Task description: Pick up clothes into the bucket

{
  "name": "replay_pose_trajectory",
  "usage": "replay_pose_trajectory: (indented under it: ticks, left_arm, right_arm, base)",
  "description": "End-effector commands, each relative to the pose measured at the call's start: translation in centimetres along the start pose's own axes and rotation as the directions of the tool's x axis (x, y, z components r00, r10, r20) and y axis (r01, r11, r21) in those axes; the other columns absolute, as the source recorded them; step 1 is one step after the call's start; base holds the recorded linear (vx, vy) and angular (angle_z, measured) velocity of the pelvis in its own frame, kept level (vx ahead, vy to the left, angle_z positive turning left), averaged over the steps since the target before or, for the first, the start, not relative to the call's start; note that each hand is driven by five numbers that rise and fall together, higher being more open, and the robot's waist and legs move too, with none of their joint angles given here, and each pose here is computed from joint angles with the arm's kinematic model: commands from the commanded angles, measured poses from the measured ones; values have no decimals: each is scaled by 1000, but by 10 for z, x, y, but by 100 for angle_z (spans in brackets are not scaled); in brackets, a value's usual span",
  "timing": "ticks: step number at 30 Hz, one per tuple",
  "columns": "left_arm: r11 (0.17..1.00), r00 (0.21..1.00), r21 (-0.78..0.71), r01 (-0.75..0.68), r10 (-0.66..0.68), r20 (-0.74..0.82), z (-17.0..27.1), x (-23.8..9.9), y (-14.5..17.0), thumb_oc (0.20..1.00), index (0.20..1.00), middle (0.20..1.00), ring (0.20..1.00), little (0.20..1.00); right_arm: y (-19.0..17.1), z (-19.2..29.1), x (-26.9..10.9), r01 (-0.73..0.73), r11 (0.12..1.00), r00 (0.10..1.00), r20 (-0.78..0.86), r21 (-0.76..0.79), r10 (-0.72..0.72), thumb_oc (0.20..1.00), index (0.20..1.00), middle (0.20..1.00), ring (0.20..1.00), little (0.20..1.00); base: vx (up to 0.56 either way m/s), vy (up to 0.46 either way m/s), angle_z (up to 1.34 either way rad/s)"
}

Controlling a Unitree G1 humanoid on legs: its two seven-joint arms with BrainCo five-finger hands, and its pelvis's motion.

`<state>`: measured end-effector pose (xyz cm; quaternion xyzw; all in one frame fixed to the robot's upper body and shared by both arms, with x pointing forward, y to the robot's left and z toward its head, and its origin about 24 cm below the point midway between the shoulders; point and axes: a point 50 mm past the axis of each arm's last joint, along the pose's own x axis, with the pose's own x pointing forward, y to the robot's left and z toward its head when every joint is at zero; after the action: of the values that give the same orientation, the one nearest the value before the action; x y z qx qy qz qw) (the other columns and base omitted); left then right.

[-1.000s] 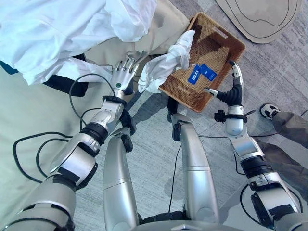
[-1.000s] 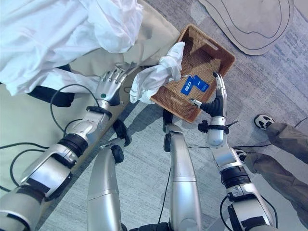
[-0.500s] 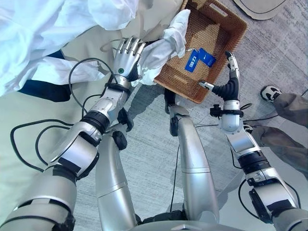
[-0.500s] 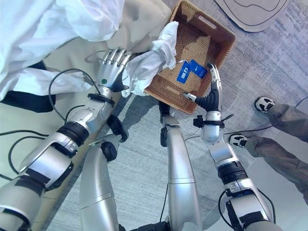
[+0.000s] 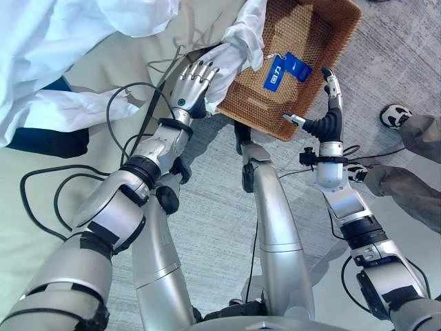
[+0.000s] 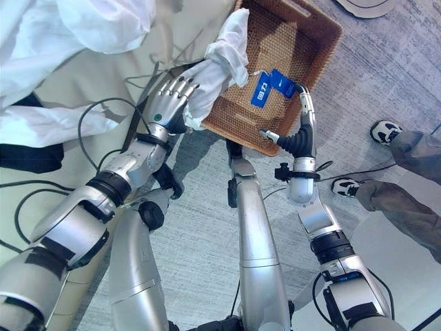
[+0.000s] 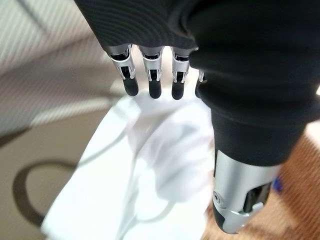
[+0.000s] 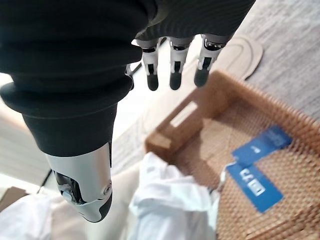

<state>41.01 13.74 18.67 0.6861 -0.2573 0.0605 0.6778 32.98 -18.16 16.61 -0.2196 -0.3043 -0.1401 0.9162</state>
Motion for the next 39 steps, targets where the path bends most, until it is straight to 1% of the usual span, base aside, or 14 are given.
replay_pose_trajectory:
  ticks: [1, 2, 3, 4, 5, 12, 18, 26, 29, 30, 31, 35, 37, 39]
  left_arm:
    - [998, 998, 3, 55, -55, -35, 0, -7, -14, 934, 934, 934, 934, 934]
    - [998, 998, 11, 57, -56, -41, -1, -6, -14, 740, 740, 740, 740, 740]
    - [998, 997, 17, 59, -58, -48, -3, -6, -13, 426, 426, 426, 426, 426]
    - [998, 997, 18, 53, -52, -48, -3, -5, -11, 426, 426, 426, 426, 426]
    - [998, 998, 28, 50, -49, -47, -3, -4, -10, 200, 200, 200, 200, 200]
    - [999, 999, 41, 25, -23, -42, -3, -1, -5, 200, 200, 200, 200, 200]
    - [1000, 998, 25, 13, -12, -56, -5, -3, -5, 200, 200, 200, 200, 200]
    - [998, 995, -54, -26, 21, -98, -8, -6, -5, 200, 200, 200, 200, 200]
    - [986, 993, -157, -60, 43, -110, -4, -8, -6, 200, 200, 200, 200, 200]
    - [986, 993, -158, -60, 42, -111, -4, -9, -6, 200, 200, 200, 200, 200]
    - [969, 991, -230, -88, 61, -120, 1, -10, -7, 200, 200, 200, 200, 200]
    - [918, 987, -367, -149, 115, -112, 12, -17, -5, 200, 200, 200, 200, 200]
    - [878, 984, -446, -173, 142, -103, 19, -22, -2, 200, 200, 200, 200, 200]
    - [800, 978, -562, -210, 183, -104, 27, -29, 3, 200, 200, 200, 200, 200]
  right_arm:
    - [-3, 10, -11, 9, 998, 999, 51, 55, -12, 1000, 1000, 1000, 1000, 1000]
    - [-3, 8, -11, 9, 999, 999, 45, 53, -11, 1000, 1000, 1000, 1000, 1000]
    - [-3, 8, -11, 11, 999, 999, 42, 53, -13, 1000, 1000, 1000, 1000, 1000]
    - [-3, 8, -12, 12, 998, 999, 40, 55, -14, 1000, 1000, 1000, 1000, 1000]
    - [-3, 8, -12, 14, 998, 999, 39, 53, -17, 1000, 1000, 1000, 1000, 1000]
    - [-2, 6, -12, 19, 999, 999, 31, 50, -20, 1000, 1000, 1000, 1000, 1000]
    - [0, 7, -13, 15, 998, 999, 33, 57, -17, 1000, 1000, 1000, 1000, 1000]
    - [0, 6, -13, 27, 998, 999, 27, 54, -28, 1000, 1000, 1000, 1000, 1000]
    - [0, 3, -15, 31, 998, 999, 14, 51, -32, 1000, 1000, 1000, 1000, 1000]
    - [0, 3, -15, 30, 998, 999, 13, 50, -31, 1000, 1000, 1000, 1000, 1000]
    - [1, 1, -16, 31, 998, 1000, 3, 53, -31, 1000, 1000, 1000, 1000, 1000]
    - [1, -3, -18, 32, 998, 999, -12, 45, -32, 1000, 1000, 1000, 1000, 1000]
    - [0, -5, -19, 32, 999, 999, -21, 39, -31, 1000, 1000, 1000, 1000, 1000]
    - [0, -8, -22, 29, 999, 999, -37, 41, -28, 1000, 1000, 1000, 1000, 1000]
  base:
    - [0, 0, 0]
    - [0, 0, 0]
    - [0, 0, 0]
    - [0, 0, 0]
    - [0, 0, 0]
    - [0, 0, 0]
    - [0, 0, 0]
    - [-1, 0, 0]
    - [0, 0, 0]
    - [0, 0, 0]
    - [0, 0, 0]
    - [-7, 5, 2]
    - [-23, 4, 9]
    - [-28, 7, 13]
